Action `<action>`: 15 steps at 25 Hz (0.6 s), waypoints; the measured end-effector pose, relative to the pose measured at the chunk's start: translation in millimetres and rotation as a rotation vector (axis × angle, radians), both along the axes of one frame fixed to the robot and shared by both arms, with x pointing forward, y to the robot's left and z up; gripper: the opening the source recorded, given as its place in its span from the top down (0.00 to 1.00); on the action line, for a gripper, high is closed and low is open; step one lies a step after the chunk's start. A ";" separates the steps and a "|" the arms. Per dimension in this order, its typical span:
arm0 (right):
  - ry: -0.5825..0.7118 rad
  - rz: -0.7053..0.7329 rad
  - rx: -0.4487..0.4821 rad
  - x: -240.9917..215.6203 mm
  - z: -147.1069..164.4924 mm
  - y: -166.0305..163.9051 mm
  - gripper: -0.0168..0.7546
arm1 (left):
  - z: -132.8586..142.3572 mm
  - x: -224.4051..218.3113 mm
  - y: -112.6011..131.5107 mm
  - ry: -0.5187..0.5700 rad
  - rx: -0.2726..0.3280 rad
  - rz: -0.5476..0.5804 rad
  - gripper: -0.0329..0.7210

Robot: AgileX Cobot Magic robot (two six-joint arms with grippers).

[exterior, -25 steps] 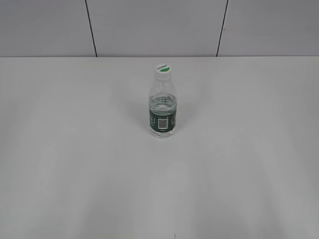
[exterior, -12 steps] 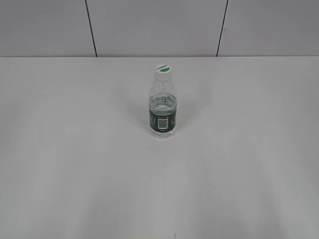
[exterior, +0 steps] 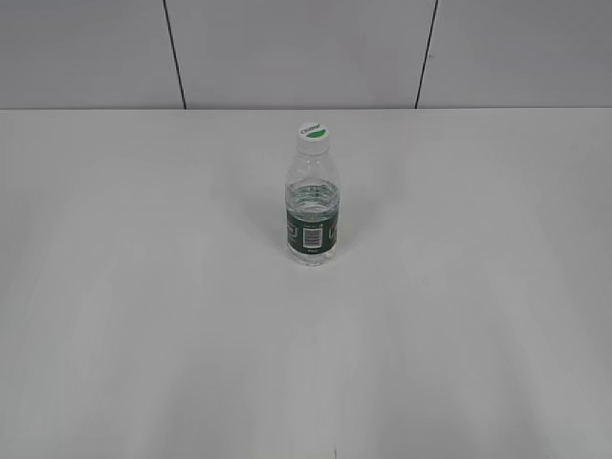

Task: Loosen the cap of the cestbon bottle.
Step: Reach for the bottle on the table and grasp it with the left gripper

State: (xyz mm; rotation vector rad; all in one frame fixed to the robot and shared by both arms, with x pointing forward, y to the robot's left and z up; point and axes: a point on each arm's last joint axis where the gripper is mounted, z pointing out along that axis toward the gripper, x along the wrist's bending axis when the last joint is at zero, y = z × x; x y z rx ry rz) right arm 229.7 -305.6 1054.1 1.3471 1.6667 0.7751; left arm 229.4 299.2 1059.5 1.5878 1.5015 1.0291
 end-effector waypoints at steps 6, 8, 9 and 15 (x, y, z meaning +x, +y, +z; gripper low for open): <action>0.000 0.000 0.000 0.0 0.0 0.0 0.29 | 1.9 -0.7 0.2 -0.008 0.002 0.001 0.34; 0.000 0.000 0.000 0.0 0.0 0.0 0.29 | 11.5 -4.8 -0.6 -0.049 -0.001 -0.003 0.33; 0.000 0.000 0.000 0.0 0.0 0.0 0.29 | 20.2 -8.1 -1.4 -0.092 -0.006 -0.007 0.33; 0.000 0.000 0.000 0.0 0.0 0.0 0.29 | 83.3 -19.8 -5.2 -0.373 -0.034 -0.034 0.31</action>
